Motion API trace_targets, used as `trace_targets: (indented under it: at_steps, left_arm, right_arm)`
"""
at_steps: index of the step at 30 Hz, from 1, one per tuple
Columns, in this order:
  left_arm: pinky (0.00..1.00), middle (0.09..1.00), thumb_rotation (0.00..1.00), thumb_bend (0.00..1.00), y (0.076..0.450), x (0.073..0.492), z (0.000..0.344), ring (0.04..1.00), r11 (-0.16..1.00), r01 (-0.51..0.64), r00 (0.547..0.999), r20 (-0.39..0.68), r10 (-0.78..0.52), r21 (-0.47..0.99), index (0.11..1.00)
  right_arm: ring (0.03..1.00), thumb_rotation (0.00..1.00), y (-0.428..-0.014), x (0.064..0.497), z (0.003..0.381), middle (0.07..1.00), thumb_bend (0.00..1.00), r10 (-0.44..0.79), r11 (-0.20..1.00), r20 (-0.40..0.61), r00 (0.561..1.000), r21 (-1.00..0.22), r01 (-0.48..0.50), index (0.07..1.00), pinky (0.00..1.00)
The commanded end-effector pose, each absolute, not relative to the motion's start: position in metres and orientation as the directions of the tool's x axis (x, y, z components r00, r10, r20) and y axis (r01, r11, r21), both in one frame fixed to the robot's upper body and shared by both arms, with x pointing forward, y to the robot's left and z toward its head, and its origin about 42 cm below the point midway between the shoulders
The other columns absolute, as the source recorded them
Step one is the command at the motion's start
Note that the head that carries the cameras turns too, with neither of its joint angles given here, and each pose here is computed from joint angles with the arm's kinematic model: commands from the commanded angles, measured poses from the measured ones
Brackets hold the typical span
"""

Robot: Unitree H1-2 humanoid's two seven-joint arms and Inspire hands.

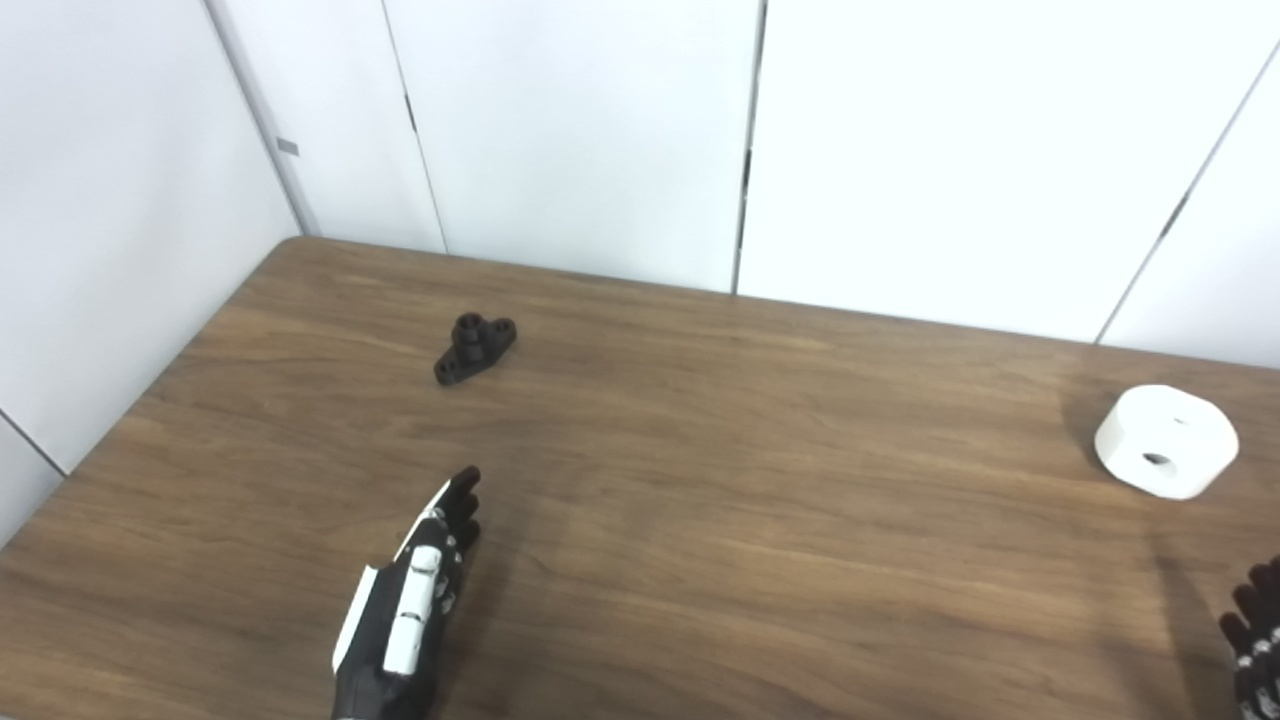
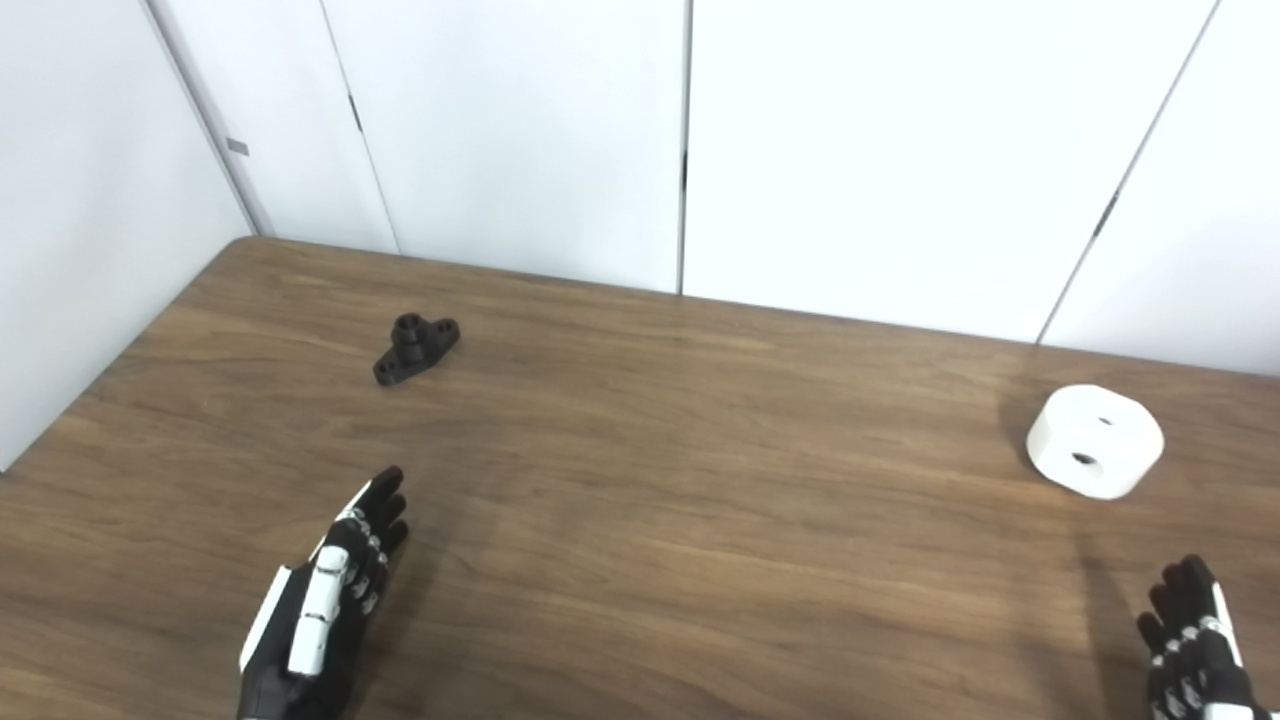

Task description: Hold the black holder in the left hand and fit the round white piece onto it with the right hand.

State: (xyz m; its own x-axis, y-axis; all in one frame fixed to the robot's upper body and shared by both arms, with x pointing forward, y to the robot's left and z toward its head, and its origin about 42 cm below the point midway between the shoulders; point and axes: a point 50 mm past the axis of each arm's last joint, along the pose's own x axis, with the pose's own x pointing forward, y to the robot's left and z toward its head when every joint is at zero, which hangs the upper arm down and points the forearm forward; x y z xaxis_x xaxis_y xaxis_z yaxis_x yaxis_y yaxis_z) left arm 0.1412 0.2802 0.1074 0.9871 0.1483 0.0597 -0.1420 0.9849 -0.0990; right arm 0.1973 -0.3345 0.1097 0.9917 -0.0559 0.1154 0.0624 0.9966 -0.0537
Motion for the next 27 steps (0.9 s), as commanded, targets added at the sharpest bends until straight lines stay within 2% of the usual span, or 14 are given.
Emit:
trace_targets:
  at_steps: [1, 7, 11, 14, 15, 17, 19, 22, 27]
  left_arm:
    - [1.0, 0.996, 0.85, 0.49, 0.262, 0.133, 0.098, 1.0, 0.977, -0.158, 0.987, 0.021, 0.162, -0.141, 0.927]
    - [1.0, 0.989, 0.83, 0.41, 0.26, 0.132, 0.097, 1.0, 0.973, -0.182, 0.983, 0.012, 0.185, -0.139, 0.913]
    - [1.0, 0.981, 0.73, 0.35, 0.259, 0.132, 0.096, 1.0, 0.971, -0.195, 0.98, 0.023, 0.2, -0.137, 0.899]
    - [1.0, 0.97, 0.62, 0.38, 0.262, 0.133, 0.095, 0.996, 0.969, -0.217, 0.974, 0.034, 0.222, -0.115, 0.889]
    - [1.0, 0.964, 0.59, 0.4, 0.264, 0.134, 0.097, 0.988, 0.971, -0.226, 0.972, 0.046, 0.23, -0.077, 0.886]
    - [0.96, 0.948, 0.43, 0.43, 0.273, 0.14, 0.107, 0.961, 0.969, -0.245, 0.967, 0.09, 0.24, 0.042, 0.877]
    - [0.93, 0.922, 0.33, 0.47, 0.281, 0.148, 0.119, 0.94, 0.949, -0.273, 0.959, 0.126, 0.255, 0.157, 0.862]
    - [0.89, 0.903, 0.28, 0.52, 0.291, 0.163, 0.138, 0.918, 0.884, -0.337, 0.939, 0.182, 0.292, 0.323, 0.86]
    - [0.93, 0.917, 0.28, 0.63, 0.299, 0.183, 0.155, 0.944, 0.817, -0.407, 0.912, 0.222, 0.344, 0.409, 0.867]
  right_arm:
    - [1.0, 1.0, -0.342, 0.185, 0.083, 1.0, 0.63, -0.083, 0.996, 0.017, 0.996, -0.04, 0.083, 1.0, 1.0]
    - [1.0, 1.0, -0.343, 0.183, 0.082, 1.0, 0.67, -0.068, 0.997, 0.022, 0.997, -0.035, 0.069, 1.0, 1.0]
    - [1.0, 1.0, -0.343, 0.183, 0.08, 1.0, 0.7, -0.076, 0.997, 0.014, 0.997, -0.028, 0.076, 1.0, 1.0]
    - [1.0, 1.0, -0.343, 0.182, 0.079, 1.0, 0.7, -0.084, 0.996, 0.008, 0.996, -0.038, 0.085, 1.0, 1.0]
    - [1.0, 1.0, -0.342, 0.182, 0.079, 0.999, 0.7, -0.085, 0.996, 0.008, 0.996, -0.039, 0.085, 1.0, 1.0]
    - [1.0, 1.0, -0.341, 0.182, 0.079, 0.999, 0.69, -0.081, 0.996, 0.011, 0.997, -0.034, 0.081, 1.0, 1.0]
    - [1.0, 1.0, -0.34, 0.182, 0.079, 0.998, 0.67, -0.076, 0.997, 0.013, 0.997, -0.023, 0.077, 1.0, 1.0]
    - [1.0, 1.0, -0.339, 0.182, 0.077, 0.994, 0.66, -0.075, 0.997, 0.016, 0.997, -0.014, 0.075, 0.995, 1.0]
    - [1.0, 1.0, -0.339, 0.182, 0.076, 0.99, 0.67, -0.07, 0.997, 0.016, 0.997, -0.029, 0.07, 0.989, 1.0]
